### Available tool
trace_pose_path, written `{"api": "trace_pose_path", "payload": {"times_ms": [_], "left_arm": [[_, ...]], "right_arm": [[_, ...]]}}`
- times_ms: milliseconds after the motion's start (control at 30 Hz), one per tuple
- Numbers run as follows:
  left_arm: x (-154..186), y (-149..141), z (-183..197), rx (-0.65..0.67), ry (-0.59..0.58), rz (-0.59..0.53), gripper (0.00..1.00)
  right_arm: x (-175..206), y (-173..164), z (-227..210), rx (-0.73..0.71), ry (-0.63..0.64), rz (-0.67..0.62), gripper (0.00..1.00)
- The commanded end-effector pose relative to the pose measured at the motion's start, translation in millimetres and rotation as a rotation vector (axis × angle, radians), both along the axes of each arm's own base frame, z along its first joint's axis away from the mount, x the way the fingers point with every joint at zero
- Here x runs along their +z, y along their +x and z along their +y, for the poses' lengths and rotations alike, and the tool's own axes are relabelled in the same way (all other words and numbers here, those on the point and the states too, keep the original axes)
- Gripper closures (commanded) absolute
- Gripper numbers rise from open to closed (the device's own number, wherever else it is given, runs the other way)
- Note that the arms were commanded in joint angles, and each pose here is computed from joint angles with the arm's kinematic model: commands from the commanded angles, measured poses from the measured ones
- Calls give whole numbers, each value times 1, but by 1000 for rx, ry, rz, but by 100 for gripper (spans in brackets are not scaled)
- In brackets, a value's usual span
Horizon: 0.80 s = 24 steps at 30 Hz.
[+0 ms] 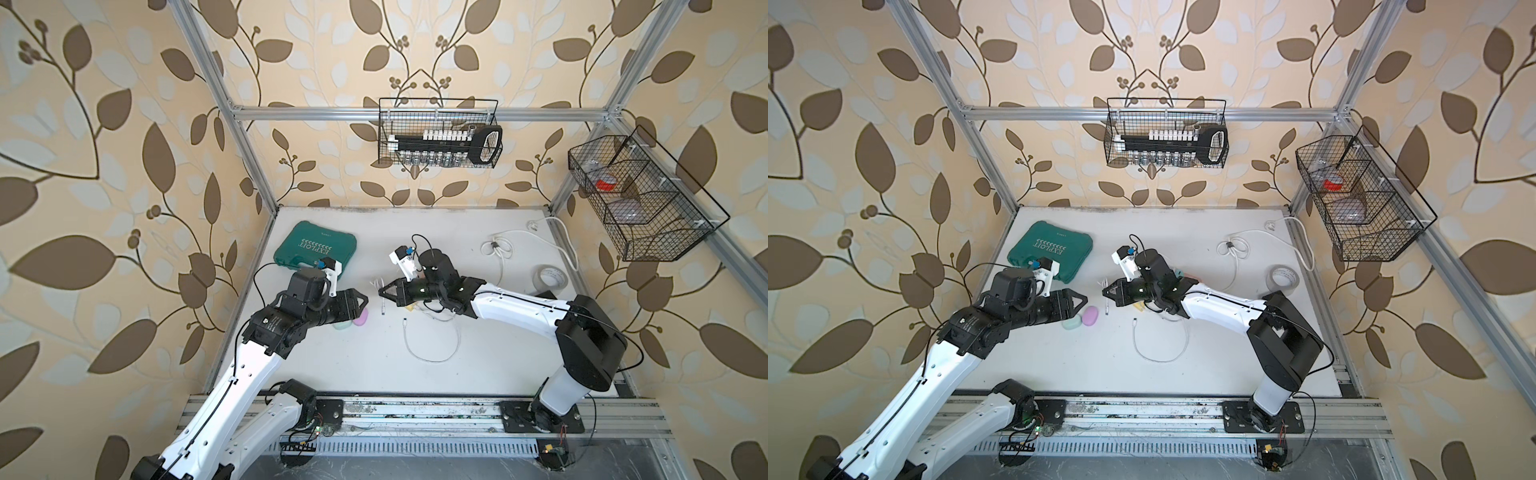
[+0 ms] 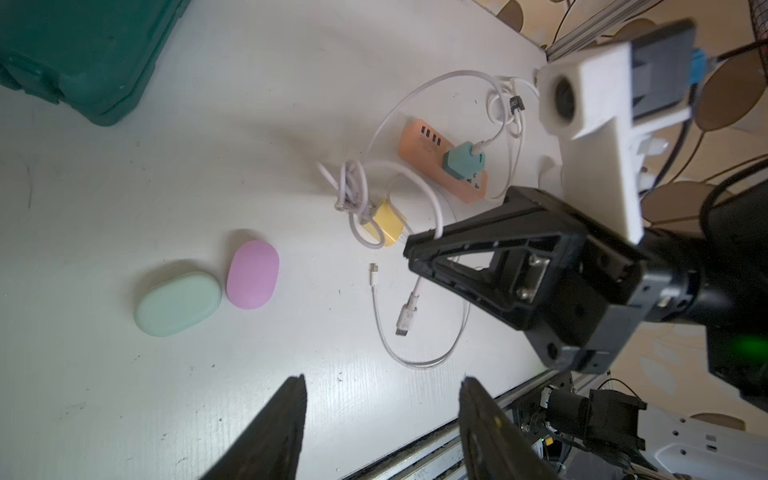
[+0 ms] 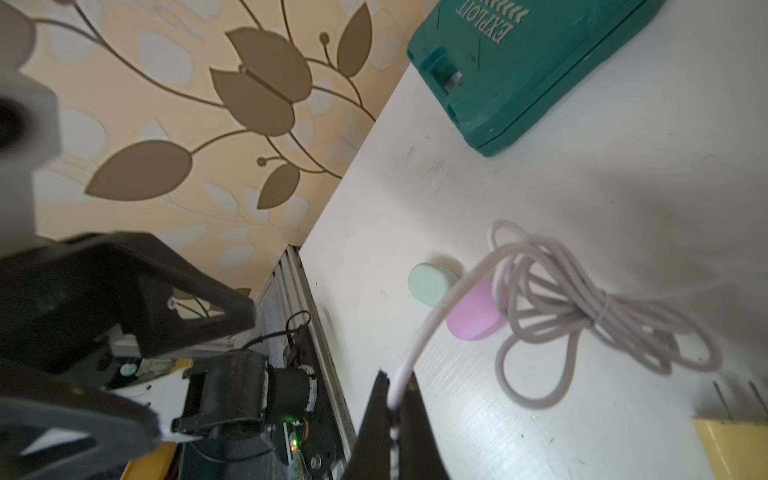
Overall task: Charge the bluetooth headset
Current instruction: Pick up the charging cable from the center of the board.
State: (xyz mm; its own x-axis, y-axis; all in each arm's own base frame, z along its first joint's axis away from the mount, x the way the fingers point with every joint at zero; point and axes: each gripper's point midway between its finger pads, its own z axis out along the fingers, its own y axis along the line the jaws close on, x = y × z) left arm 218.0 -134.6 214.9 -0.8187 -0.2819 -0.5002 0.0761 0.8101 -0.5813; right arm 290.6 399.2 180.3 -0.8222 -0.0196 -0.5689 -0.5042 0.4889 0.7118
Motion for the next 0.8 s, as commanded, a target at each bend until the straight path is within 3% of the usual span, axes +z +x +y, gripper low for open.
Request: {"api": "trace_pose_path", "payload": {"times_ms": [0,267,433,633,767], "left_arm": [[15,13,-9,33,-115,-85,37],[1,21,-23,30,-239,-104,31],[3,24,-28,19,-293,-147,27],[8,30,-38,-7,-367,-180,41],[16,36,-41,-18,-382,-204,41]], "right_arm": [[9,16,1,-122,128,49,98],[15,25,-4,-186,332,109,98],[23,25,-9,-190,397,108,98],[31,28,-10,-184,486,128,97],[33,26,-10,-175,509,130,97]]}}
